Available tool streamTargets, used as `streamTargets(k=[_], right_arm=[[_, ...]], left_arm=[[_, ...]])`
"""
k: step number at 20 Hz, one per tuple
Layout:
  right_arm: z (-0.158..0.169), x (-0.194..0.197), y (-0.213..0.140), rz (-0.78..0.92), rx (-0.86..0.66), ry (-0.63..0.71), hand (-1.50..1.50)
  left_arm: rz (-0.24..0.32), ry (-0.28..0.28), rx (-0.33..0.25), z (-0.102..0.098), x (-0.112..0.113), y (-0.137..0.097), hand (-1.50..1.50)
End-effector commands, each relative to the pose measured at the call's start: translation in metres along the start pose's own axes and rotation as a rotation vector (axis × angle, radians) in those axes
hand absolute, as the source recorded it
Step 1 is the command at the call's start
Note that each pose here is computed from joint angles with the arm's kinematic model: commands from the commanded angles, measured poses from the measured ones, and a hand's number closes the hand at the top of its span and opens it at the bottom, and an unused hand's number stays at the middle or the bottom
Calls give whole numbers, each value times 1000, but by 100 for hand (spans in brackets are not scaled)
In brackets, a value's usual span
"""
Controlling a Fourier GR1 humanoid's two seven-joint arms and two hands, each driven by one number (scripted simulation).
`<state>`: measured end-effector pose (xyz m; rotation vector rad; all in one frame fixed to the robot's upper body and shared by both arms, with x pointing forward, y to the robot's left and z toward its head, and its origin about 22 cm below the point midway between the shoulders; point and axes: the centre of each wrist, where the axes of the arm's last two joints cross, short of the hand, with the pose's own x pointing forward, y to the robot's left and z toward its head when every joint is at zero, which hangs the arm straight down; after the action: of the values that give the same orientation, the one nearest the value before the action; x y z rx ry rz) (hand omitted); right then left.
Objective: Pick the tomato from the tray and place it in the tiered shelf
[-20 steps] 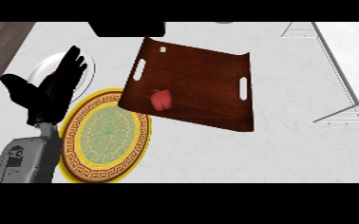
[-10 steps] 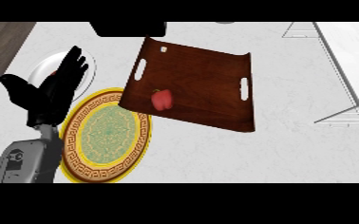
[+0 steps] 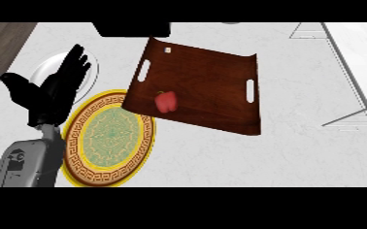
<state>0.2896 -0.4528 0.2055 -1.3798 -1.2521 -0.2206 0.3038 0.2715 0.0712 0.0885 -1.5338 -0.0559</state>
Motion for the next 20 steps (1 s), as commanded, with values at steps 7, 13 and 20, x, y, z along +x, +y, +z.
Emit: streamTargets(k=[7,13,20], right_arm=[[-22,-27,-8,-134,-161,-87,-150],[-37,-40,-58,-223,94,-7,-150],[-33,-79,-149,-228,90,23,-150]], left_arm=[[13,3,-8,0,-2,0,0],[-12,16,17,2,-5,6,0],[11,5,16,19,-5,16,0]])
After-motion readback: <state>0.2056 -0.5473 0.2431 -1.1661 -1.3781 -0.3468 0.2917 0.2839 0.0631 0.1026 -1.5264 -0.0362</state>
